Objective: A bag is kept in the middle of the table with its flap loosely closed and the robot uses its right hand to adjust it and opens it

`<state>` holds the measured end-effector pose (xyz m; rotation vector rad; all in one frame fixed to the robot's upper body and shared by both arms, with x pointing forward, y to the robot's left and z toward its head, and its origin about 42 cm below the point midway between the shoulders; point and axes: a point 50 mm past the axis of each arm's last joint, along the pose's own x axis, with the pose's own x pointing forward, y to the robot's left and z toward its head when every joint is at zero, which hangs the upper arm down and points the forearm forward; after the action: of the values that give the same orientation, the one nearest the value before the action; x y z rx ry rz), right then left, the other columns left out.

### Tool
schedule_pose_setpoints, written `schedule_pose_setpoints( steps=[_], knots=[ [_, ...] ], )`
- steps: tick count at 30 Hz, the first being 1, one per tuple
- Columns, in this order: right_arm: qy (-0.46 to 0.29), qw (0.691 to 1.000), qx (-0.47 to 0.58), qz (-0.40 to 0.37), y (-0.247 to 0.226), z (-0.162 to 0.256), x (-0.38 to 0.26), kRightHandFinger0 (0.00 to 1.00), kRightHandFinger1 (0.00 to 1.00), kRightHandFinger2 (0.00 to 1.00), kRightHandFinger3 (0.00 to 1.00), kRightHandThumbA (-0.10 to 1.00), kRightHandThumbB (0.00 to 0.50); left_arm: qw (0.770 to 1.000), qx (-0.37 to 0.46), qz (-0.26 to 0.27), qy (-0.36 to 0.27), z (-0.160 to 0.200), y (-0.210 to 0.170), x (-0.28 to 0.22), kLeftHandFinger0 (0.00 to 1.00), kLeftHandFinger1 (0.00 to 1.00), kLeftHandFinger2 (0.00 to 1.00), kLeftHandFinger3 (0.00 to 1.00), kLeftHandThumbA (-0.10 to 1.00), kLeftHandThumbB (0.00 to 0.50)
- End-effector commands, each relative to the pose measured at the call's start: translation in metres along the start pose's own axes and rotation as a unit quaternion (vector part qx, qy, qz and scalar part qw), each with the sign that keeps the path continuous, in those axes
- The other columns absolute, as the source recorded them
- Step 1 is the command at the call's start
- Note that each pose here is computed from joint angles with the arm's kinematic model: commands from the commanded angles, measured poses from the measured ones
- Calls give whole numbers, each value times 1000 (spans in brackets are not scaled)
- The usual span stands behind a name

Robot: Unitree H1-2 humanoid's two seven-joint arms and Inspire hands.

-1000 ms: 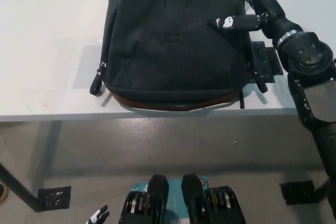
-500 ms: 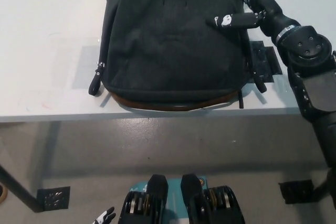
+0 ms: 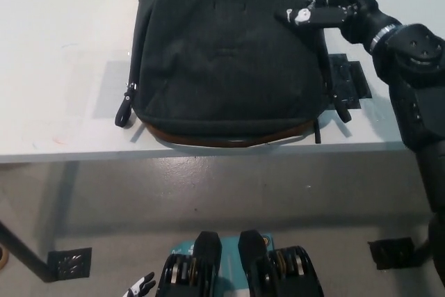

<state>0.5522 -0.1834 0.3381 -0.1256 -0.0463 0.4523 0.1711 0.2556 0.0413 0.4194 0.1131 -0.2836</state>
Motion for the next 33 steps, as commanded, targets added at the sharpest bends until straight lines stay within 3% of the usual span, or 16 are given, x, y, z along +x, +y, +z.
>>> schedule_pose_setpoints(
  steps=[1,2,4,12,14,15,16,20,21,22,23,26,30,31,33],
  knots=[
    [8,999,8,49,8,56,11,0,267,541,602,154,127,1000,12,-7,-16,6,7,0,1000,1000,1000,1000,929,190],
    [6,999,3,45,8,57,11,17,326,579,702,149,140,1000,14,-8,-16,7,7,0,1000,1000,1000,1000,936,193],
    [5,999,-18,51,9,60,8,50,350,609,700,164,146,1000,13,-8,-18,7,7,1,1000,1000,1000,1000,935,195],
    [-7,999,-2,38,8,55,2,144,437,665,683,-4,153,1000,9,-12,-24,7,8,1,1000,1000,1000,1000,928,182],
    [-5,1000,-20,23,10,55,2,134,462,676,618,-54,135,1000,7,-12,-22,7,8,0,1000,1000,1000,1000,919,176],
    [-2,999,-37,18,12,54,1,78,446,678,605,-100,85,1000,9,-13,-22,7,8,0,1000,1000,1000,1000,929,184],
    [-4,999,-36,18,11,53,-1,47,435,671,584,-100,65,1000,9,-14,-22,6,7,0,1000,1000,1000,1000,930,185],
    [-44,998,-49,-2,20,53,-20,1,416,676,611,-100,45,999,18,-20,-21,6,6,-2,1000,1000,1000,1000,940,173],
    [-73,994,-74,-14,24,56,-29,59,461,709,625,-100,50,999,20,-22,-23,7,8,-1,1000,1000,1000,1000,942,162],
    [-84,993,-84,-19,26,57,-34,16,342,549,470,-22,91,999,21,-23,-24,7,8,0,1000,1000,1000,1000,942,162],
    [-125,984,-120,-36,37,64,-52,70,408,600,545,-99,44,999,26,-22,-22,9,10,2,1000,1000,1000,1000,943,162],
    [-195,962,-182,-61,61,75,-90,39,356,536,552,-100,39,999,30,-21,-21,11,13,3,1000,1000,1000,1000,950,165],
    [-289,923,-238,-91,96,79,-147,0,260,397,377,-100,41,999,30,-23,-21,9,14,2,1000,1000,1000,1000,958,164],
    [-295,920,-241,-94,99,79,-152,0,255,393,372,-100,41,999,30,-23,-20,9,14,2,1000,1000,1000,1000,958,164],
    [-321,912,-237,-95,111,78,-176,0,148,304,296,-100,50,999,31,-27,-18,9,13,2,1000,1000,1000,1000,956,153]
  ],
)
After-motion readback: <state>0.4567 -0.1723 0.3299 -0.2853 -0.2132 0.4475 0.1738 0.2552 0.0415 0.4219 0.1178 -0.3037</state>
